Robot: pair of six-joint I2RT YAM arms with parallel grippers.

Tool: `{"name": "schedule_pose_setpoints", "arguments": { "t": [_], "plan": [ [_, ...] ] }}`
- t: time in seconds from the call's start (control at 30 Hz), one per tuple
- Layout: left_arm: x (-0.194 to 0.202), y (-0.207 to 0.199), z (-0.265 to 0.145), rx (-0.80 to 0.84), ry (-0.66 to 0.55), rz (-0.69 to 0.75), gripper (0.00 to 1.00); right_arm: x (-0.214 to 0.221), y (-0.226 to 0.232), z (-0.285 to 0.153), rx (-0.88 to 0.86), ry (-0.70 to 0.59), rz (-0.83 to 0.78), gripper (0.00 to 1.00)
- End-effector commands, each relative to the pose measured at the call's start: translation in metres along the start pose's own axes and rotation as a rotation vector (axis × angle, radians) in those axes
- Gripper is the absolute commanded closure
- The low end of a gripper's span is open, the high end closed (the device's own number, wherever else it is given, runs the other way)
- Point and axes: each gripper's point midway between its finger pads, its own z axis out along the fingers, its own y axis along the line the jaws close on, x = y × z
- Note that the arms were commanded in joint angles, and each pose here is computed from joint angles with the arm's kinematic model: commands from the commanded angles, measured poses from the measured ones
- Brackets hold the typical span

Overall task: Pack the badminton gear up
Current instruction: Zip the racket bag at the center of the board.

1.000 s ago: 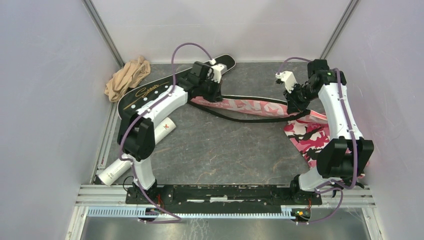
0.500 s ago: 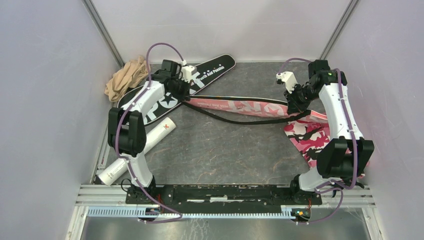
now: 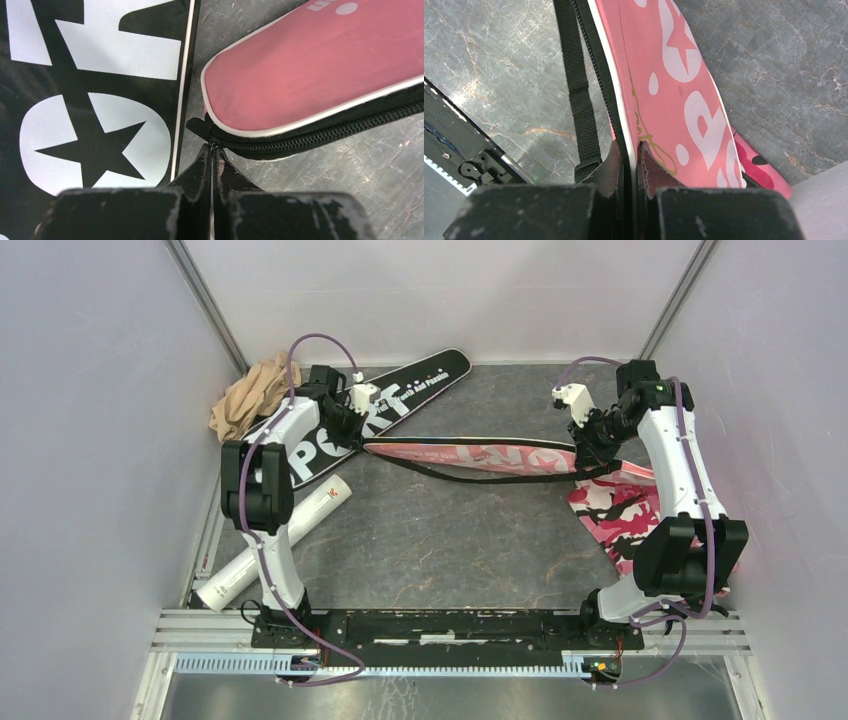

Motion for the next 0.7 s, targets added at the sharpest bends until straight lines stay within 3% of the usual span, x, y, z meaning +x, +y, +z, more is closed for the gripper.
{"name": "schedule_pose_setpoints", "arguments": {
  "t": [0.0, 0.3, 0.47, 0.67],
  "plan": [
    [0.015, 0.021, -0.001, -0.026, 0.071, 0.066, 0.98, 0.002, -0.013, -0.014, 0.074, 0.003, 0.024, 1.00],
    [0.015, 0.019, 0.005, 0.010, 0.082, 0.077, 0.98, 0.000, -0.012, -0.011, 0.057, -0.010, 0.027, 1.00],
    [0.006, 0.010, -0.015, 0.030, 0.052, 0.124, 0.74, -0.005, -0.014, -0.013, 0.056, -0.024, 0.016, 1.00],
    [-0.018, -0.002, -0.061, 0.027, -0.039, 0.258, 0.63, -0.011, -0.020, -0.021, 0.089, -0.031, -0.010, 1.00]
  ]
}}
